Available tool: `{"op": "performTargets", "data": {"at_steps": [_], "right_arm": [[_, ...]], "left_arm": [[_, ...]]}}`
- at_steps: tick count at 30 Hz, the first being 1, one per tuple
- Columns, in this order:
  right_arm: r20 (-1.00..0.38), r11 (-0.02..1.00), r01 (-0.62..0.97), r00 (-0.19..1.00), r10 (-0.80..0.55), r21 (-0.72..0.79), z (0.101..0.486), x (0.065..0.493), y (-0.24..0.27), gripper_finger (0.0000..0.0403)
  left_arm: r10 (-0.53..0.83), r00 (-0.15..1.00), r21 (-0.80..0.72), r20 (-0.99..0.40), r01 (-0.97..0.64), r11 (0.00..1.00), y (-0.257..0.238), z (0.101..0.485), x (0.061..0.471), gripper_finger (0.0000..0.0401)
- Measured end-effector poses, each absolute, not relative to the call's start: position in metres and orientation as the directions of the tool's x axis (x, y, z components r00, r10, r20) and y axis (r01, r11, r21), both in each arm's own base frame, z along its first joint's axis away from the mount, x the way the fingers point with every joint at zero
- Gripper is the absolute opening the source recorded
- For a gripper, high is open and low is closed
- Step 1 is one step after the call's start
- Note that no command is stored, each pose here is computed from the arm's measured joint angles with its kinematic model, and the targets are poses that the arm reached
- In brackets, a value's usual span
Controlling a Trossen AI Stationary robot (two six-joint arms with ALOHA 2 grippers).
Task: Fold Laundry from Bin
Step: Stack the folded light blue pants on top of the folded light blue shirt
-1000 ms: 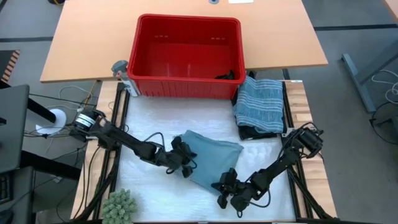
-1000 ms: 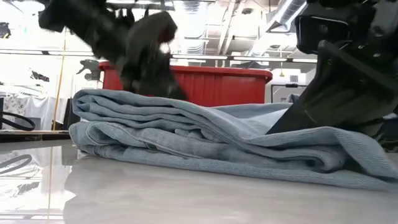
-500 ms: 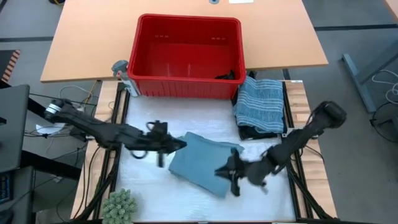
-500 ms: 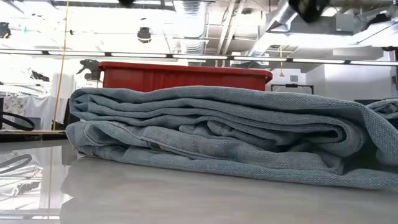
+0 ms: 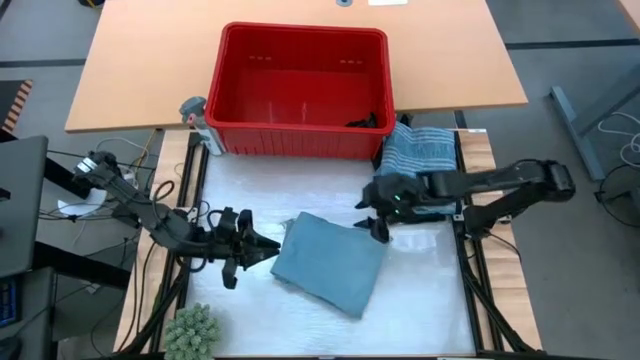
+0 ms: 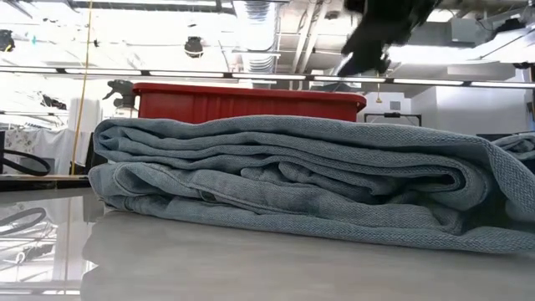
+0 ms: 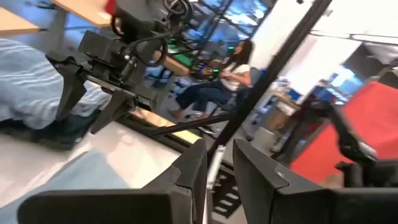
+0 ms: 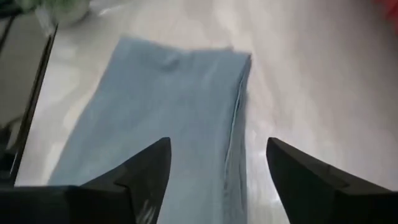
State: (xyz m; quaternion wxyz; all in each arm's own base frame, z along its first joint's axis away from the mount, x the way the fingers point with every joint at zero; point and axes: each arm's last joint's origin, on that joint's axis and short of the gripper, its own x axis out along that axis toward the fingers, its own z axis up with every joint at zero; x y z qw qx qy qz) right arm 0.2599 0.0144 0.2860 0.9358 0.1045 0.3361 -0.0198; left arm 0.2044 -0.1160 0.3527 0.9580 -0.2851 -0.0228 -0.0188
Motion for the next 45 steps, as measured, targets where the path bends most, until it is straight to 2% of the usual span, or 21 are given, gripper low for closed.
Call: {"op": "performTargets", "data": {"at_steps": [3, 7, 15, 21, 29, 34, 39, 42, 45], "right_arm": [[-0.66, 0.978, 0.02, 0.741, 0.125, 0.208, 0.272, 0.273, -0.002, 0.0296], [-0.719, 0.98, -0.061, 0.67, 0.182, 0.191, 0.246, 0.288, -0.017, 0.0297], [-0.787, 0.977, -0.17, 0.581, 0.205, 0.129, 0.221, 0.329, -0.026, 0.0297], [-0.87, 0.974, -0.165, 0.443, 0.215, 0.156, 0.182, 0.355, -0.031, 0.0298], [-0.941, 0.965, -0.045, 0.217, 0.261, 0.258, 0.12, 0.368, -0.027, 0.0298], [-0.958, 0.977, 0.01, 0.198, 0.206, 0.212, 0.108, 0.374, -0.006, 0.0293], [-0.955, 0.975, 0.056, 0.22, 0.198, 0.215, 0.106, 0.379, -0.001, 0.0251], [-0.952, 0.968, 0.058, 0.205, 0.228, 0.244, 0.106, 0.38, -0.002, 0.0191], [-0.94, 0.957, 0.052, 0.211, 0.269, 0.286, 0.106, 0.381, -0.002, 0.0107]], "left_arm": [[0.008, 0.999, -0.54, 0.034, 0.012, 0.842, -0.12, 0.348, 0.208, 0.0071], [0.02, 1.0, -0.548, 0.005, -0.013, 0.836, -0.124, 0.34, 0.214, 0.0074], [0.057, 0.997, -0.565, -0.045, -0.073, 0.822, -0.13, 0.326, 0.225, 0.0074], [0.047, 0.996, -0.58, -0.073, -0.081, 0.811, -0.135, 0.318, 0.231, 0.0074], [0.043, 0.995, -0.57, -0.094, -0.089, 0.817, -0.138, 0.312, 0.235, 0.0074], [0.045, 0.994, -0.552, -0.101, -0.094, 0.828, -0.139, 0.311, 0.235, 0.0074], [0.049, 0.993, -0.538, -0.111, -0.101, 0.837, -0.138, 0.31, 0.235, 0.0074], [0.05, 0.993, -0.538, -0.111, -0.102, 0.837, -0.138, 0.31, 0.235, 0.0074], [0.049, 0.993, -0.535, -0.112, -0.102, 0.839, -0.138, 0.309, 0.235, 0.0074]]}}
